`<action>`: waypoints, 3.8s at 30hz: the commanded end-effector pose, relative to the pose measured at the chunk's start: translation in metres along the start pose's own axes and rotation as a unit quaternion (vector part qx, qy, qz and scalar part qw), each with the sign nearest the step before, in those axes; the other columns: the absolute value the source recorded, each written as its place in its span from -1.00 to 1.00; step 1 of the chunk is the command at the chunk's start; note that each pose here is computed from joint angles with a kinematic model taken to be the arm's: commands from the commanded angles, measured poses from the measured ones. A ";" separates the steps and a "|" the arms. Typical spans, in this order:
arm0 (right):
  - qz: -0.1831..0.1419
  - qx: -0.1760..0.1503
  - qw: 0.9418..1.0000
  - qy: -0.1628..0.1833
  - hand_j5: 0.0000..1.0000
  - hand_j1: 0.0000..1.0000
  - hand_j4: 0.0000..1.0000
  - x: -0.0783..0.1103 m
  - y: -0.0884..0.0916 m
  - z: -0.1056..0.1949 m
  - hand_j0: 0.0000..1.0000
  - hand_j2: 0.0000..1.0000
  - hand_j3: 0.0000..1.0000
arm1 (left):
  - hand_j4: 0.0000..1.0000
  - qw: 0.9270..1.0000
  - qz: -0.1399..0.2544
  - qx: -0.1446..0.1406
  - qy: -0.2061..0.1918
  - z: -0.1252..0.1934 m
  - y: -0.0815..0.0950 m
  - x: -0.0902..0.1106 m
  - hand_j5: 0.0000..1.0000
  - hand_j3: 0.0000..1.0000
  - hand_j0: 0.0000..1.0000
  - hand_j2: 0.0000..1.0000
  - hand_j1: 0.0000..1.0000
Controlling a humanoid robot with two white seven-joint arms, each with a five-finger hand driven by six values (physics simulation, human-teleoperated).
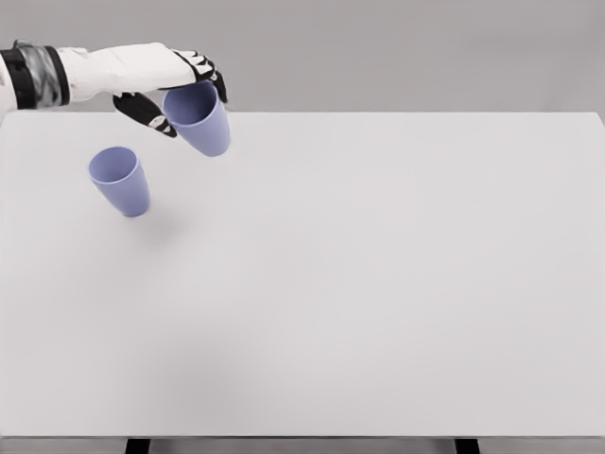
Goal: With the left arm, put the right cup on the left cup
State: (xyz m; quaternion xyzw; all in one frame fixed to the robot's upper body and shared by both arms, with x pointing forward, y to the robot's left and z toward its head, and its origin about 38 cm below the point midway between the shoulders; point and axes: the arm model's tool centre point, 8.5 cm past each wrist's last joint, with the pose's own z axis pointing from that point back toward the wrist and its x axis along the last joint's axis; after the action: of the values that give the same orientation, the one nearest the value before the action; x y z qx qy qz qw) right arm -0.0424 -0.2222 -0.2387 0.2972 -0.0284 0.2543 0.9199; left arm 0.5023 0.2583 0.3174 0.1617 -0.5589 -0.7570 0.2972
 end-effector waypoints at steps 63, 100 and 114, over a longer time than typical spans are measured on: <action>0.002 0.001 1.000 0.000 1.00 1.00 1.00 0.000 0.000 0.000 1.00 1.00 1.00 | -0.28 0.995 0.007 -0.020 0.095 0.102 -0.016 -0.053 -0.28 -0.28 -0.28 -0.28 -0.28; 0.001 0.000 1.000 0.000 1.00 1.00 1.00 0.000 0.000 0.000 1.00 1.00 1.00 | 1.00 0.996 0.008 -0.003 0.089 0.123 -0.021 -0.038 1.00 1.00 1.00 1.00 1.00; 0.001 0.000 1.000 0.000 1.00 1.00 1.00 0.000 0.000 0.000 1.00 1.00 1.00 | 1.00 0.994 0.000 0.091 -0.065 0.171 0.029 0.063 1.00 1.00 1.00 1.00 1.00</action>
State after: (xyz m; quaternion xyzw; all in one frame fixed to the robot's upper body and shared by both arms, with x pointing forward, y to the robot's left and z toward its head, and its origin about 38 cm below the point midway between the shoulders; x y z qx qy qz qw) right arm -0.0424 -0.2222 -0.2387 0.2972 -0.0284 0.2543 0.9199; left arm 0.3721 0.3478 0.3925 0.1461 -0.6302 -0.7156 0.2636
